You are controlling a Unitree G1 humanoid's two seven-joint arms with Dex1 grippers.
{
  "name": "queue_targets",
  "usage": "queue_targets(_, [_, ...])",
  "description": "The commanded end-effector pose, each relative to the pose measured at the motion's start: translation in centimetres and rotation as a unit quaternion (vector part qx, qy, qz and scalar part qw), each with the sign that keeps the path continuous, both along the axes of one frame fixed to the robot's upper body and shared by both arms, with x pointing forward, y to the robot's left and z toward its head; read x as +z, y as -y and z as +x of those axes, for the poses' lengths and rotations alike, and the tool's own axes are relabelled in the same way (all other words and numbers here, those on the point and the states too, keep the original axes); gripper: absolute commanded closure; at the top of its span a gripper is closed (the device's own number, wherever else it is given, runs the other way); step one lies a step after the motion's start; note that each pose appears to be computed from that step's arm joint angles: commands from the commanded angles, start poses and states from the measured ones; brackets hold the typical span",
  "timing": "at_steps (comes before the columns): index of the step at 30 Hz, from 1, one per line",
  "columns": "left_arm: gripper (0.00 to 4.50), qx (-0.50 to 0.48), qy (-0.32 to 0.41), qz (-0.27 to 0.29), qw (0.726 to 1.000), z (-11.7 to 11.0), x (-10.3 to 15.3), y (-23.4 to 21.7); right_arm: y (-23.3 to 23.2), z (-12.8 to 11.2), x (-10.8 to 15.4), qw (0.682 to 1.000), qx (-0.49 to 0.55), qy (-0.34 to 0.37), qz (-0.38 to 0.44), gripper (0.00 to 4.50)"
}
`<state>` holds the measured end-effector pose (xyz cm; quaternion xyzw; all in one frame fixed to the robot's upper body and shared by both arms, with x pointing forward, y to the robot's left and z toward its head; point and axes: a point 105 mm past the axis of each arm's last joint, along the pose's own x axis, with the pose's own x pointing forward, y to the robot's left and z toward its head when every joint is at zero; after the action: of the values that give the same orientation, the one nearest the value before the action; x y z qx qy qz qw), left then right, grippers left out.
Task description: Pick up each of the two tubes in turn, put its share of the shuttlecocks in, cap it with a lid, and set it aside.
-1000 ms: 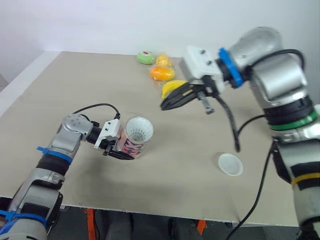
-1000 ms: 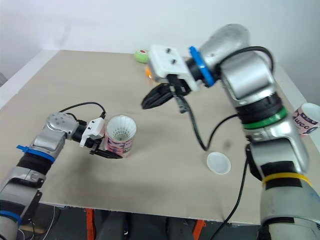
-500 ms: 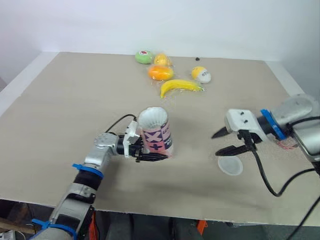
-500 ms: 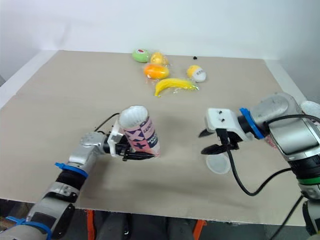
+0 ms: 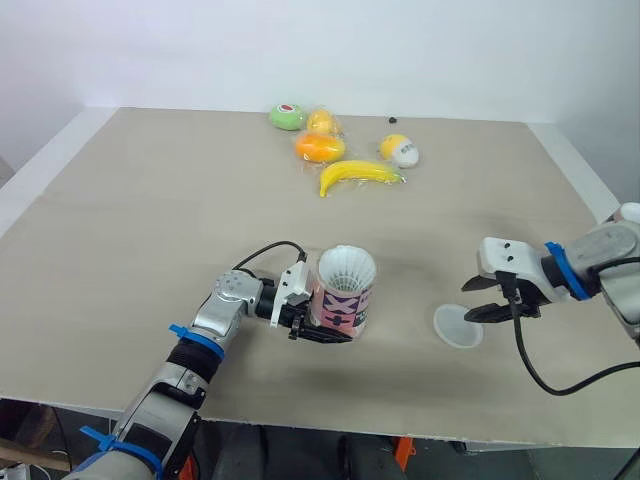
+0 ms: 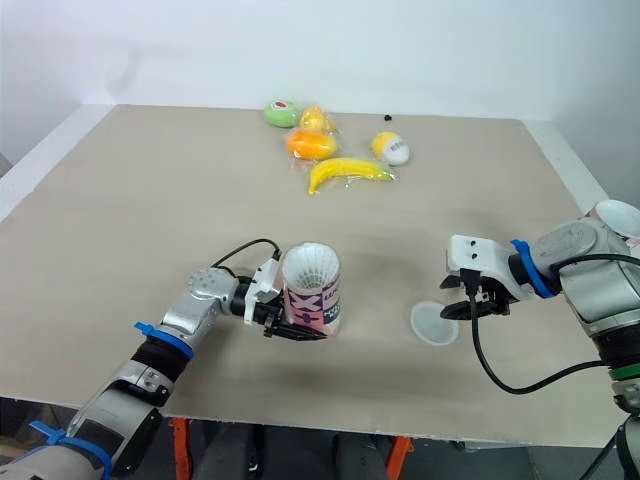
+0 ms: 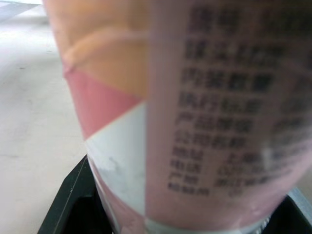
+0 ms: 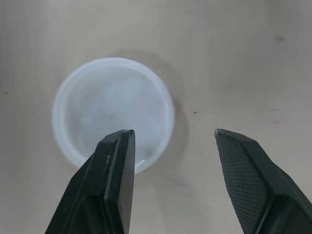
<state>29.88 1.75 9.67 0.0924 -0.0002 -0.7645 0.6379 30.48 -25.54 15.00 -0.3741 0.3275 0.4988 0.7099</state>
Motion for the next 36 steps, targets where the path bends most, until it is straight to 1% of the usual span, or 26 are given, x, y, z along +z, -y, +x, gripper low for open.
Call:
queue_targets(1, [1.91,0.002,-0.007,0.028,1.0,-0.2,-1.4,-0.6,0.0,0.1,0.7,1.0,0.004,0.013,-0.004,1.65])
queue_targets(6, [1.91,0.005,-0.02,0.021,1.0,-0.5,-1.8,-0.6,-0.6,0.1,-0.2,1.0,0.012,0.005,-0.012,1.65])
queue_targets(8, [1.91,0.006,-0.023,0.02,1.0,-0.6,-2.0,-0.5,-0.5,0.1,-0.6,1.0,0.013,0.004,-0.024,2.17])
queue_targets(10, [1.91,0.006,-0.027,0.02,0.999,-0.7,-2.1,-0.5,-0.6,0.0,-0.8,0.999,0.018,0.003,-0.028,3.05])
queue_targets(11, [1.91,0.006,-0.028,0.02,0.999,-0.7,-2.1,-0.5,-0.6,0.0,-0.9,0.999,0.019,0.003,-0.028,3.33])
queue_targets(12, [1.91,0.006,-0.03,0.019,0.999,-0.7,-2.1,-0.5,-0.6,-0.1,-0.9,0.999,0.02,0.002,-0.028,3.89])
queue_targets(13, [1.91,0.006,-0.032,0.019,0.999,-0.7,-2.2,-0.5,-0.6,-0.2,-0.9,0.999,0.021,0.001,-0.028,4.32])
queue_targets(14, [1.91,0.003,-0.036,0.022,0.999,-0.8,-2.2,-0.6,-0.7,-0.3,-0.8,0.999,0.024,0.001,-0.027,4.42])
queue_targets(16, [1.91,-0.004,-0.043,0.034,0.999,-0.8,-2.3,-0.8,-1.3,-0.4,-0.1,0.999,0.033,0.013,-0.022,4.42])
queue_targets(19, [1.91,-0.013,-0.049,0.053,0.997,-0.8,-2.5,-1.2,-3.0,-0.2,1.9,0.998,0.049,0.044,0.005,4.42])
queue_targets(21, [1.91,-0.018,-0.05,0.067,0.996,-0.7,-2.6,-1.5,-5.5,-0.3,5.2,0.993,0.075,0.077,0.057,4.42])
queue_targets(23, [1.91,-0.019,-0.045,0.075,0.996,-0.7,-2.8,-1.6,-7.3,-0.9,8.1,0.985,0.107,0.107,0.086,4.42])
queue_targets(27, [1.91,-0.021,-0.036,0.082,0.996,-0.6,-2.9,-1.7,-10.7,-2.8,13.7,0.961,0.186,0.162,0.121,4.42])
queue_targets(28, [1.91,-0.022,-0.035,0.082,0.996,-0.6,-2.9,-1.7,-11.4,-3.3,14.7,0.956,0.204,0.172,0.124,4.42])
queue_targets(30, [1.91,-0.023,-0.033,0.083,0.996,-0.5,-3.0,-1.7,-12.8,-3.9,16.2,0.945,0.238,0.185,0.126,4.42])
queue_targets(32, [1.91,-0.024,-0.031,0.083,0.996,-0.5,-3.0,-1.6,-14.4,-4.4,16.9,0.936,0.273,0.188,0.122,4.42])
queue_targets(36, [1.91,-0.029,-0.026,0.078,0.996,-0.5,-3.0,-1.1,-16.9,-4.6,16.7,0.924,0.321,0.178,0.109,4.42])
